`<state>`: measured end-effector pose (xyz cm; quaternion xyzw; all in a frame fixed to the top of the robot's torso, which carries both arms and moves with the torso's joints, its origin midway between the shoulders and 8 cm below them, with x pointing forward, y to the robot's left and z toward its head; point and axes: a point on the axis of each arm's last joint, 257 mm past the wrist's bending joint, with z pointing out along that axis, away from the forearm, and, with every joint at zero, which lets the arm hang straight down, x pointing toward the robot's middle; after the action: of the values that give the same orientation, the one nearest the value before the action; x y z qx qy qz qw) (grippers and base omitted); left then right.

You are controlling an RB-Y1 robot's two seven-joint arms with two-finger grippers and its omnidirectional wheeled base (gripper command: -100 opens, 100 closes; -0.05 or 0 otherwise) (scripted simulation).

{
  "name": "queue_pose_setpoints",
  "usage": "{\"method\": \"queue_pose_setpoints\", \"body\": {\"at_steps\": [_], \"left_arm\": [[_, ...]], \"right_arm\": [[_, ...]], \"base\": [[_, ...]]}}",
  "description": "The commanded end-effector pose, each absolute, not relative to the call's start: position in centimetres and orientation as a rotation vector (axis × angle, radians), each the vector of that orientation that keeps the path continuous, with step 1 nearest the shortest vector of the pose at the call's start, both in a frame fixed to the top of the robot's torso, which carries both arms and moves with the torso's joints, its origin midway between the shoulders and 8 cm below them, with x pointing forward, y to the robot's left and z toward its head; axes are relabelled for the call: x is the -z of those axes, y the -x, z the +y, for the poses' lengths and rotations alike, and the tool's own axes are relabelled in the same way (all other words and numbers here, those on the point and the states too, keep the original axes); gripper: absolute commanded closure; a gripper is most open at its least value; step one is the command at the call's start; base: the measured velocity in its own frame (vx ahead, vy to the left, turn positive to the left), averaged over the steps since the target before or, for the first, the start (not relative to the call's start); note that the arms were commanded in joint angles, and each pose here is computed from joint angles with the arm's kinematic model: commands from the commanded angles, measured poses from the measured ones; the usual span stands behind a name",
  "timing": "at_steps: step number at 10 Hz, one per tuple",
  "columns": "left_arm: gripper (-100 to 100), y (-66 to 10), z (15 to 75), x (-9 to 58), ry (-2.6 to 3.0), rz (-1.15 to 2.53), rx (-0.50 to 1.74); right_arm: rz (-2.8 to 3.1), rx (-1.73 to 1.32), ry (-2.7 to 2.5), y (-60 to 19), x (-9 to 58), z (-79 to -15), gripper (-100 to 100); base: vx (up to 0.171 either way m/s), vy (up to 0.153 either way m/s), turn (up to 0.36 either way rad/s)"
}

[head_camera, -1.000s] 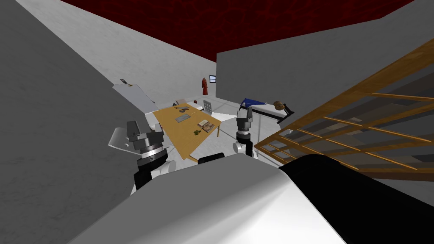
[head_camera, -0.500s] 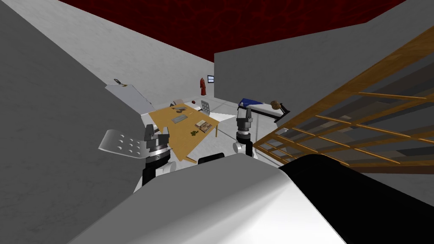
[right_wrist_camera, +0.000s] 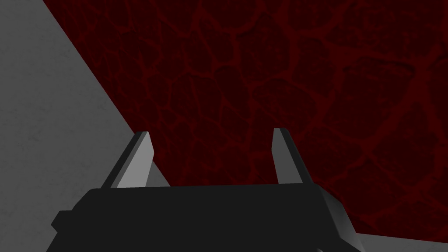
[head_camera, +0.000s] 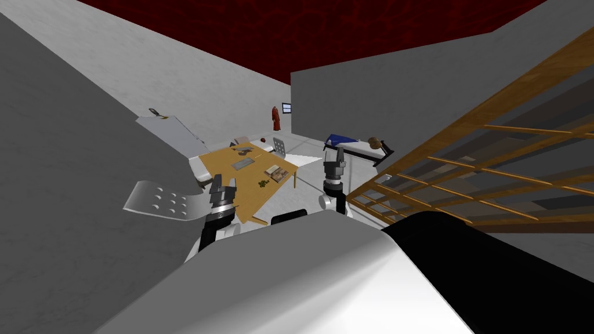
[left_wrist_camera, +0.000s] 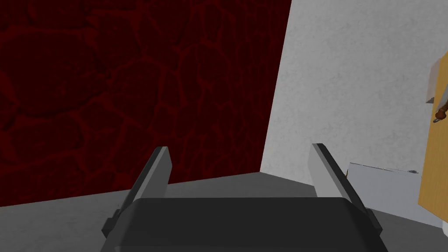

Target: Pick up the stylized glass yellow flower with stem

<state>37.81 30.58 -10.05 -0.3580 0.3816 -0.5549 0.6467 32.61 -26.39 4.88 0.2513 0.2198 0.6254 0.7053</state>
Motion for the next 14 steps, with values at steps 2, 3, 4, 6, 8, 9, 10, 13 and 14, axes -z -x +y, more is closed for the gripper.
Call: {"method": "queue_pose_setpoints", "body": {"at_steps": [2,3,4,6,8,9,10,13,14], "left_arm": [[-100,-38.2,31.2,13.0,0.838,0.935,1.239],[-100,-38.2,31.5,14.1,0.857,0.948,1.228],[-100,-38.5,31.8,15.5,0.863,0.986,1.216],[-100,-38.7,32.4,17.7,0.884,1.035,1.193],[-100,-38.7,33.2,20.4,0.914,1.09,1.162],[-100,-38.8,33.9,22.2,0.927,1.132,1.14],[-100,-38.6,34.3,23.6,0.951,1.149,1.123],[-100,-38.3,35.2,25.9,0.974,1.197,1.092],[-100,-38.3,35.8,27.1,0.978,1.231,1.073]], "right_arm": [[0.489,-1.39,-0.559,-32.6,-4.9,-26.4,0],[0.489,-1.39,-0.559,-32.6,-4.9,-26.4,0],[0.489,-1.39,-0.559,-32.6,-4.9,-26.4,0],[0.489,-1.39,-0.559,-32.6,-4.9,-26.4,0],[0.489,-1.39,-0.559,-32.6,-4.9,-26.4,0],[0.489,-1.39,-0.559,-32.6,-4.9,-26.4,0],[0.489,-1.39,-0.559,-32.6,-4.9,-26.4,0],[0.489,-1.39,-0.559,-32.6,-4.9,-26.4,0],[0.489,-1.39,-0.559,-32.6,-4.9,-26.4,0]], "base": [[0.021,-0.033,-0.03],[0.022,-0.033,-0.016],[0.029,-0.039,-0.039],[0.022,-0.036,-0.031],[0.031,-0.036,-0.036],[0.059,-0.071,-0.076],[0.049,-0.05,-0.025],[0.029,-0.025,-0.023],[0.049,-0.044,-0.063]]}}
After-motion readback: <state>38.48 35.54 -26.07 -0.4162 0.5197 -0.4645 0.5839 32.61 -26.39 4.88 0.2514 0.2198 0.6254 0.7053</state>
